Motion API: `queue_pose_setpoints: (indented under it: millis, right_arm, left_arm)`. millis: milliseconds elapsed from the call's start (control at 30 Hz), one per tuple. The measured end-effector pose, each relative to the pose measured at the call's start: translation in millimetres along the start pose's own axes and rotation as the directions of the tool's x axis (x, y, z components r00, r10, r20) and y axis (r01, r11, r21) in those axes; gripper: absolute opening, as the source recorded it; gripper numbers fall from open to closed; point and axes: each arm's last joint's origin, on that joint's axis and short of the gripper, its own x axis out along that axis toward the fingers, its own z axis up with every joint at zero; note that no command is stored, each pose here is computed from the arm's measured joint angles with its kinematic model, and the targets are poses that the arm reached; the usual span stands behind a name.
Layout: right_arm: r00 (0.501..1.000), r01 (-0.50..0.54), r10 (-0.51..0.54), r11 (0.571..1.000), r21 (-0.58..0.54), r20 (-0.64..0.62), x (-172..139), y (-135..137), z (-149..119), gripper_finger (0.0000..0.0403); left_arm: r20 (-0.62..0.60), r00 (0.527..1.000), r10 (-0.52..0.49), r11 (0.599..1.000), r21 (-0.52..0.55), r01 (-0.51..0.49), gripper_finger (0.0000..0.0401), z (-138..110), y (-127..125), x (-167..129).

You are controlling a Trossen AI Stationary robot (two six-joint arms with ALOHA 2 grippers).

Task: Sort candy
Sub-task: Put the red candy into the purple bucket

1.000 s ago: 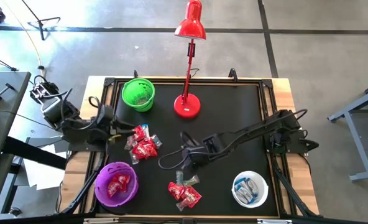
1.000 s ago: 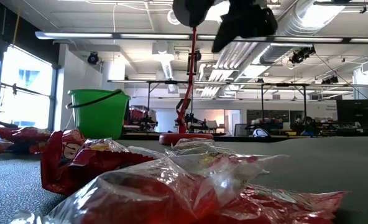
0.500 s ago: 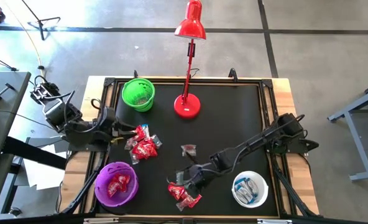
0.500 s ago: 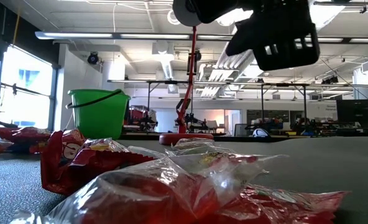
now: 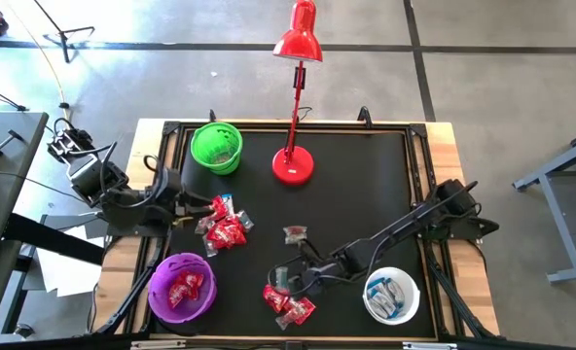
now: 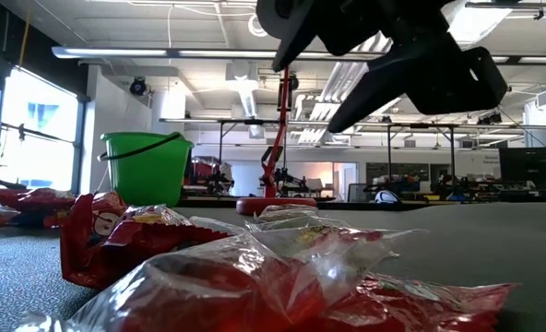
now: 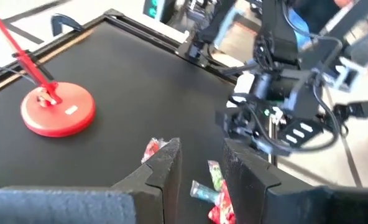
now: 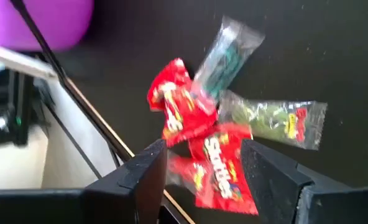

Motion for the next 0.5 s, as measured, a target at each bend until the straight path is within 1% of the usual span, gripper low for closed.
queue_pose_setpoints:
  millis: [167,233,400,500]
  right_arm:
    - [0.999,0.014,-0.012,0.998,0.062,-0.039,13.5,-4.1,-3.6,0.0199]
    - [0.998,-0.003,0.008,0.998,0.068,-0.064,18.4,-3.5,-4.9,0.0199]
    - [0.996,-0.05,0.055,0.996,0.07,-0.067,22.5,4.0,-6.3,0.0199]
    - [0.997,-0.007,0.011,0.998,0.058,-0.071,25.0,6.0,-9.0,0.0199]
  left_arm:
    - [-0.041,0.998,-0.037,0.998,0.05,0.039,0.0104,-1.2,-1.0,0.0]
    - [-0.045,0.998,-0.04,0.998,0.053,0.042,0.0104,-1.4,-1.1,-0.1]
    - [-0.045,0.998,-0.041,0.997,0.071,0.044,0.0104,-1.1,0.1,-1.2]
    - [-0.044,0.998,-0.042,0.996,0.071,0.045,0.0104,-0.9,0.6,-1.7]
